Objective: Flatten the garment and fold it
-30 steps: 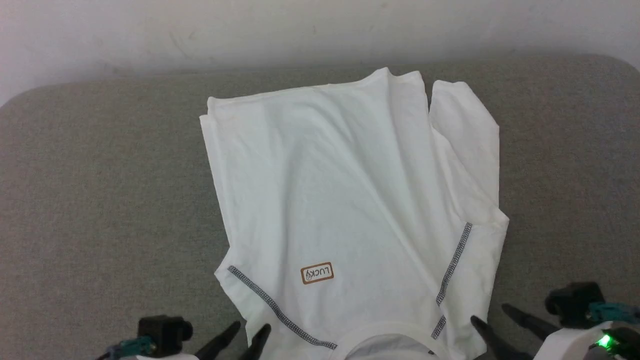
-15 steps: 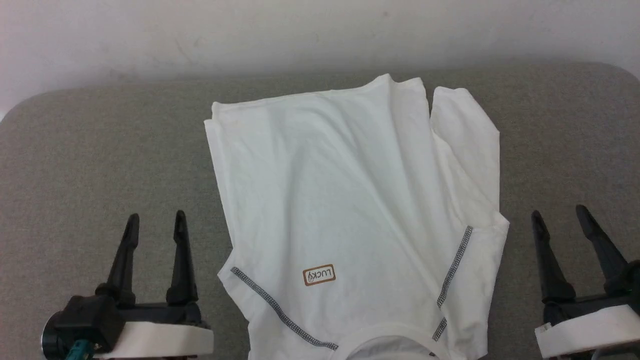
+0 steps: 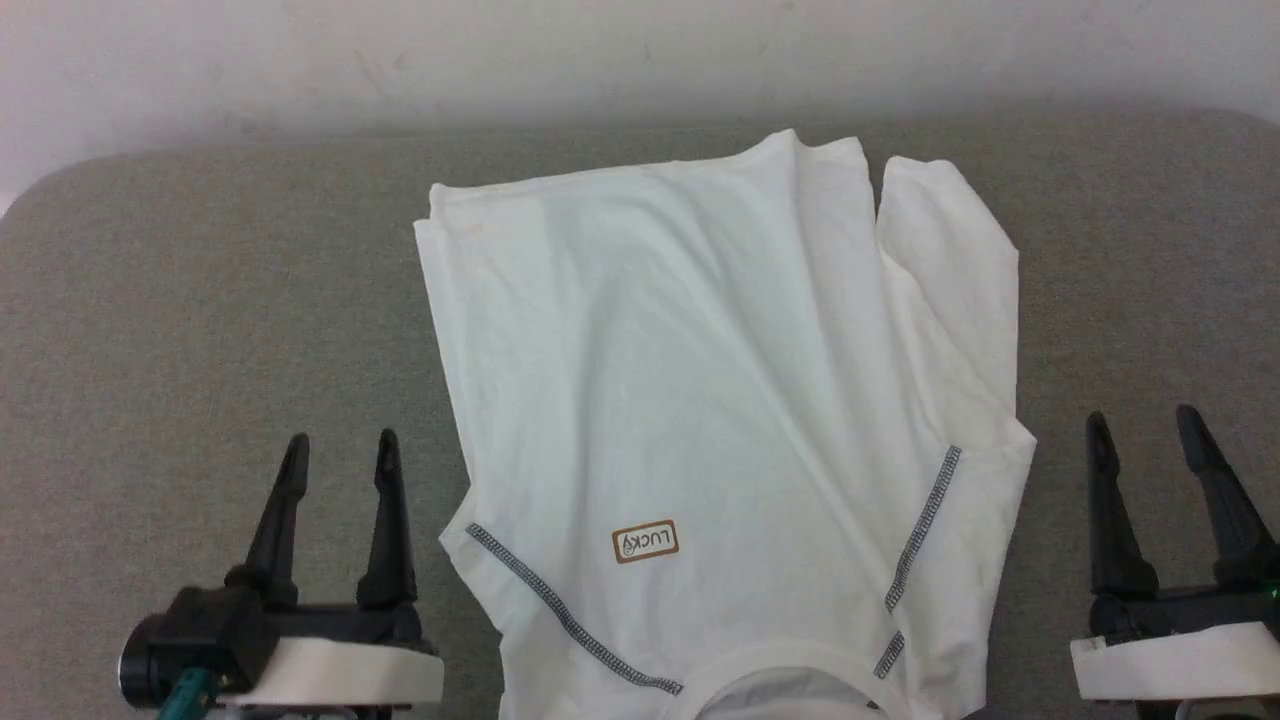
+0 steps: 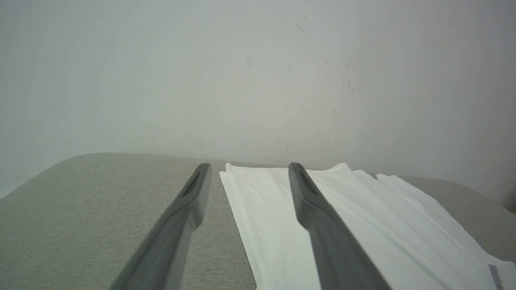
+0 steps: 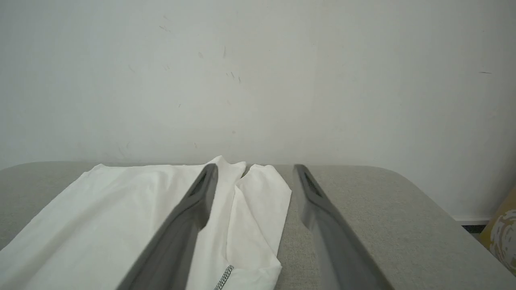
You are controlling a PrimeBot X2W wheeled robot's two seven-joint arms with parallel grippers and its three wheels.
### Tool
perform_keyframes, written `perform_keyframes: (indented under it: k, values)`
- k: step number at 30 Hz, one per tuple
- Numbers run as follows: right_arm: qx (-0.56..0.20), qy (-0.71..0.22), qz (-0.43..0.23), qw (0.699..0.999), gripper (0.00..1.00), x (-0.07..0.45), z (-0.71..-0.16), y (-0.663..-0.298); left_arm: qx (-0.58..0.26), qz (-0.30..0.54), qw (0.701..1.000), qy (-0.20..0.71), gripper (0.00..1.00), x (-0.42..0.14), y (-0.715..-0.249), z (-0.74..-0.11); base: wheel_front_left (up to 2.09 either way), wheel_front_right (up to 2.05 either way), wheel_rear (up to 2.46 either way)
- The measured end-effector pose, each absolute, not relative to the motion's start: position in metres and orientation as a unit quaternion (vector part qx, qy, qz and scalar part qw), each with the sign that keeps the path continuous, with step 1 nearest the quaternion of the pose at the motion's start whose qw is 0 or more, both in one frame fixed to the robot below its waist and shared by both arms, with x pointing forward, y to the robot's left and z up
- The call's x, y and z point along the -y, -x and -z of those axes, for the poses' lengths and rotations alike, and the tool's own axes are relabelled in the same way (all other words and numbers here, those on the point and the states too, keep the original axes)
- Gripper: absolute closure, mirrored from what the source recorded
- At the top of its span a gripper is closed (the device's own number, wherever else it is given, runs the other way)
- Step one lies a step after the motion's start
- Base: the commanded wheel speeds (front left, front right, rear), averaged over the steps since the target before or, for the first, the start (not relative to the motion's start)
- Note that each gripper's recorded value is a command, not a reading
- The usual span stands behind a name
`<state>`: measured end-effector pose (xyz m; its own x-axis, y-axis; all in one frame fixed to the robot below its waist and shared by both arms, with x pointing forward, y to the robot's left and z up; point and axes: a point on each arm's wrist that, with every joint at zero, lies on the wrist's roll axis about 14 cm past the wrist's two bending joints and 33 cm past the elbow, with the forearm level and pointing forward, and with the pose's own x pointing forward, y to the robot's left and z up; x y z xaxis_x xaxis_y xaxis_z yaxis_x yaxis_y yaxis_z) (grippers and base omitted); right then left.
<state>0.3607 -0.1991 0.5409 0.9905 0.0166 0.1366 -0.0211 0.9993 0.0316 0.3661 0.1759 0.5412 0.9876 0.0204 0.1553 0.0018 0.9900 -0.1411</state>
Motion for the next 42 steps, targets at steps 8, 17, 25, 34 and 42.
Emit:
perform_keyframes:
  k: [8, 17, 25, 34, 42]
  values:
    - [0.083, -0.013, -0.019, 0.996, 0.0, 0.193, -0.547, -0.389, 0.072, 0.082, 0.994, 0.029, 0.0, -0.176, -0.441, -0.575, 0.0, 0.0, 0.0]
    - [0.075, -0.021, -0.045, 0.996, 0.0, 0.175, -0.528, -0.431, -0.065, 0.107, 0.992, -0.035, 0.0, -0.202, -0.543, -0.572, 0.0, 0.0, 0.0]
    - [0.03, -0.021, -0.045, 0.998, 0.0, 0.174, -0.487, -0.451, -0.255, 0.124, 0.957, -0.059, 0.0, -0.203, -0.578, -0.474, 0.0, 0.0, 0.0]
    - [-0.004, -0.006, -0.029, 1.0, 0.0, 0.186, -0.463, -0.453, -0.322, 0.126, 0.938, -0.025, 0.0, -0.194, -0.59, -0.419, 0.0, 0.0, 0.0]
    - [-0.016, 0.0, -0.027, 1.0, 0.0, 0.188, -0.458, -0.453, -0.34, 0.125, 0.932, -0.018, 0.0, -0.194, -0.588, -0.404, 0.0, 0.0, 0.0]
